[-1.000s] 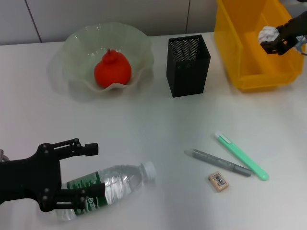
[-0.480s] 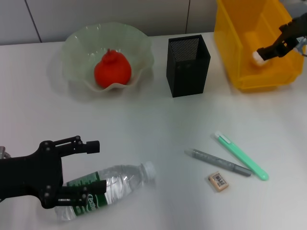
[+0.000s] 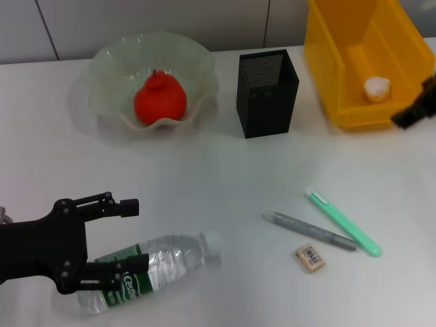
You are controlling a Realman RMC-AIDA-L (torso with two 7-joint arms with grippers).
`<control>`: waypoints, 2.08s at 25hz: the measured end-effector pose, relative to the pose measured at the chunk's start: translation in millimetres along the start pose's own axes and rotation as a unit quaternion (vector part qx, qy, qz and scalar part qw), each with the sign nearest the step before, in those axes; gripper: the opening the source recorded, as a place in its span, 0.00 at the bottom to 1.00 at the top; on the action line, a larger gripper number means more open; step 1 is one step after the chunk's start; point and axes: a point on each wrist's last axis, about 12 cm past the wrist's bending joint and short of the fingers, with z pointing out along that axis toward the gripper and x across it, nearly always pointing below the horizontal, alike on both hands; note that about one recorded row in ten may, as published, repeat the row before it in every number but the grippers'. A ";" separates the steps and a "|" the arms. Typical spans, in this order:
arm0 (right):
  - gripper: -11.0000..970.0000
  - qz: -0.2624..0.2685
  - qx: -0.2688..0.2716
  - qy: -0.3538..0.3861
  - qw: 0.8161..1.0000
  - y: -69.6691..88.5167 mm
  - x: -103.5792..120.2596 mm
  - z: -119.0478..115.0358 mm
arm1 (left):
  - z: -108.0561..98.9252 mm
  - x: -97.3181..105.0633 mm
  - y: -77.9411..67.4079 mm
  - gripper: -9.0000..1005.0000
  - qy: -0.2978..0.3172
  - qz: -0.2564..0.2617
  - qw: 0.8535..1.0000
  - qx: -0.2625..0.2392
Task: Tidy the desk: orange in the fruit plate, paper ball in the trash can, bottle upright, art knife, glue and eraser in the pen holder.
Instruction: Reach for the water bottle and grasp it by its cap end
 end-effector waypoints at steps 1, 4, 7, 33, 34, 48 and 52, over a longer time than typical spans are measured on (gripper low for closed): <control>0.84 -0.001 -0.009 0.005 1.000 2.4 2.3 -0.8 | 0.1 0.0 0.5 0.84 0.000 0.000 1.000 -0.001; 0.84 -0.006 -0.046 0.000 0.999 8.1 12.6 1.7 | -0.1 0.4 2.0 0.84 0.002 0.000 1.000 -0.008; 0.84 -0.012 -0.123 -0.038 0.992 12.8 29.9 12.5 | 0.3 1.4 4.0 0.84 0.006 -0.004 1.000 -0.017; 0.84 -0.031 -0.302 -0.340 0.890 30.3 197.8 50.2 | 16.7 -19.5 28.3 0.85 0.081 -0.038 0.993 -0.071; 0.84 -0.030 -0.302 -0.340 0.890 31.3 199.5 50.1 | 23.4 -27.8 31.9 0.84 0.110 -0.042 0.990 -0.072; 0.84 -0.023 -0.287 -0.340 0.895 27.6 202.5 51.6 | 119.5 -105.8 14.7 0.84 0.366 0.016 0.927 -0.083; 0.84 -0.027 -0.290 -0.340 0.894 29.8 202.6 52.6 | 142.9 -107.7 10.0 0.84 0.420 0.025 0.902 -0.099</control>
